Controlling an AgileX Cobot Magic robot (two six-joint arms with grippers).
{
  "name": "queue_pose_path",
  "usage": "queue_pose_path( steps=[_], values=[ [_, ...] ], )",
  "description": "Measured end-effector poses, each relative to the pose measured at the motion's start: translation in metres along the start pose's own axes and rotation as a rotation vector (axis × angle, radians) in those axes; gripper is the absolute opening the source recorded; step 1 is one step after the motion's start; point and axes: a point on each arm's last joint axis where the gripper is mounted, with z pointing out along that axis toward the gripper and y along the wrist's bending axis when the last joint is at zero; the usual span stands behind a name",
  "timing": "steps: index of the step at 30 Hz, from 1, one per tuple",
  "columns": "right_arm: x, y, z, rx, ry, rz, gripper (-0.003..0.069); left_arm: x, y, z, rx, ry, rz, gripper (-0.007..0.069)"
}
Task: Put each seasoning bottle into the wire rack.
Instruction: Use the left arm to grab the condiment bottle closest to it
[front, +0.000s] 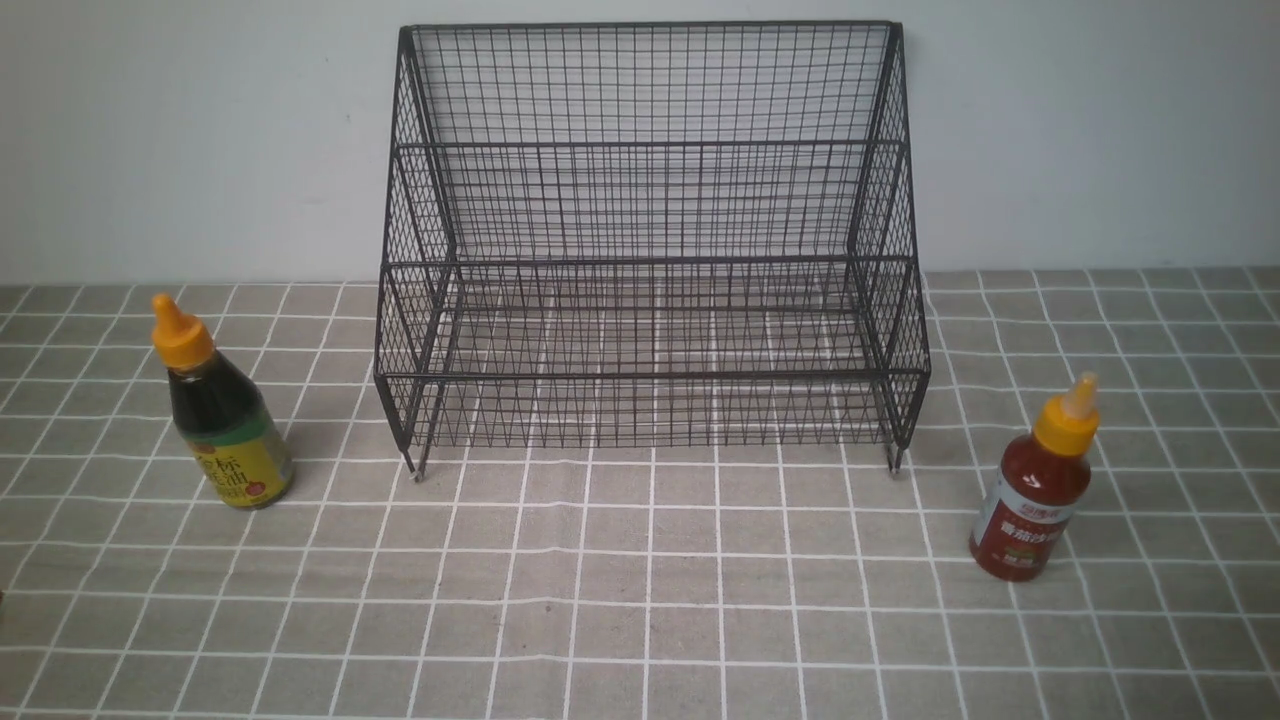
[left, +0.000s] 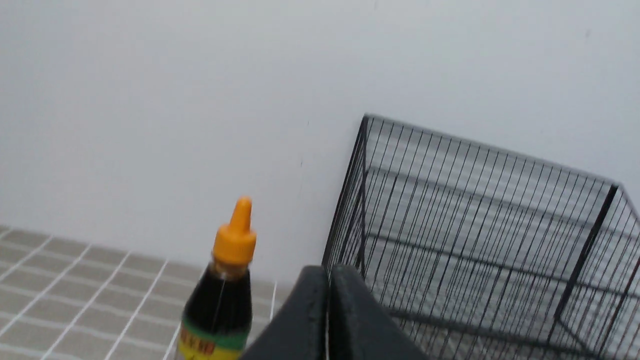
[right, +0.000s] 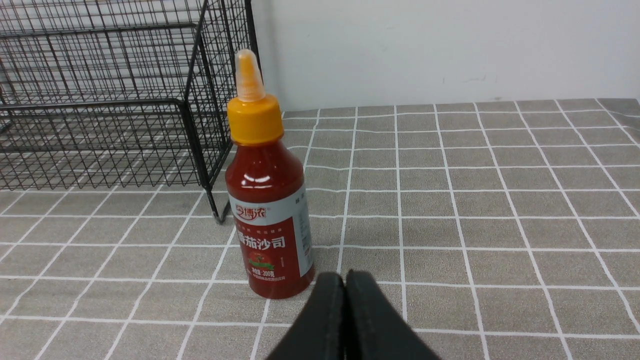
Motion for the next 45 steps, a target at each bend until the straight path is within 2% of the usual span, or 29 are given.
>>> queue_pose_path(
  steps=[5,8,12,15,16,17,19,20,22,24,27,28,30,32,33,34,37,40,45],
  values=[
    [0.000,0.000,0.000,0.000,0.000,0.010,-0.0013,-0.017,-0.003,-0.002,0.037,-0.190,-0.025,-0.0007],
    [0.000,0.000,0.000,0.000,0.000,0.022,-0.0013,-0.037,-0.007,-0.007,0.079,-0.392,-0.028,-0.0007],
    [0.000,0.000,0.000,0.001,0.000,0.017,-0.0013,-0.072,-0.020,-0.007,0.115,-0.435,0.004,-0.0007],
    [0.000,0.000,0.000,0.002,0.000,0.015,-0.0013,-0.120,-0.038,0.002,0.098,-0.301,0.035,-0.0007],
    [0.000,0.000,0.000,0.002,0.000,0.015,-0.0013,-0.135,-0.042,0.011,0.067,-0.185,0.042,-0.0007],
    [0.000,0.000,0.000,0.002,0.000,0.015,-0.0013,-0.138,-0.043,0.010,0.054,-0.185,0.041,-0.0007],
    [0.000,0.000,0.000,0.002,0.000,0.015,-0.0013,-0.163,-0.051,0.031,-0.038,0.179,0.056,-0.0007],
    [0.000,0.000,0.000,0.002,0.000,0.015,-0.0013,-0.161,-0.050,0.035,-0.042,0.193,0.056,-0.0007],
    [0.000,0.000,0.000,0.002,0.000,0.015,-0.0013,-0.166,-0.052,0.057,-0.152,0.592,0.067,-0.0007],
    [0.000,0.000,0.000,0.002,0.000,0.015,-0.0013,-0.167,-0.052,0.075,-0.205,0.832,0.097,-0.0007],
    [0.000,0.000,0.000,0.002,0.000,0.020,-0.0013,-0.152,-0.048,0.116,-0.212,1.082,0.191,-0.0007],
    [0.000,0.000,0.000,0.001,0.000,0.025,-0.0013,-0.149,-0.047,0.122,-0.209,1.107,0.203,-0.0007],
    [-0.003,0.001,0.000,-0.017,-0.036,0.112,-0.0013,-0.125,-0.040,0.153,-0.198,1.244,0.246,-0.0007],
    [-0.007,0.003,0.000,-0.041,-0.087,0.235,-0.0013,-0.108,-0.036,0.174,-0.198,1.329,0.258,-0.0007],
    [-0.013,0.003,-0.001,-0.062,-0.141,0.353,-0.0013,-0.096,-0.032,0.190,-0.203,1.382,0.260,-0.0006],
    [-0.013,0.003,-0.001,-0.065,-0.147,0.367,-0.0013,-0.098,-0.032,0.191,-0.203,1.376,0.261,-0.0006],
    [-0.020,0.002,-0.002,-0.095,-0.222,0.579,-0.0013,-0.095,-0.031,0.228,-0.201,1.383,0.250,0.0004],
    [-0.022,0.002,-0.003,-0.106,-0.234,0.665,-0.0013,-0.106,-0.026,0.257,-0.207,1.329,0.194,0.0008],
    [-0.022,0.002,-0.003,-0.109,-0.239,0.695,-0.0013,-0.116,-0.013,0.291,-0.224,1.272,0.157,0.0008]
  ],
)
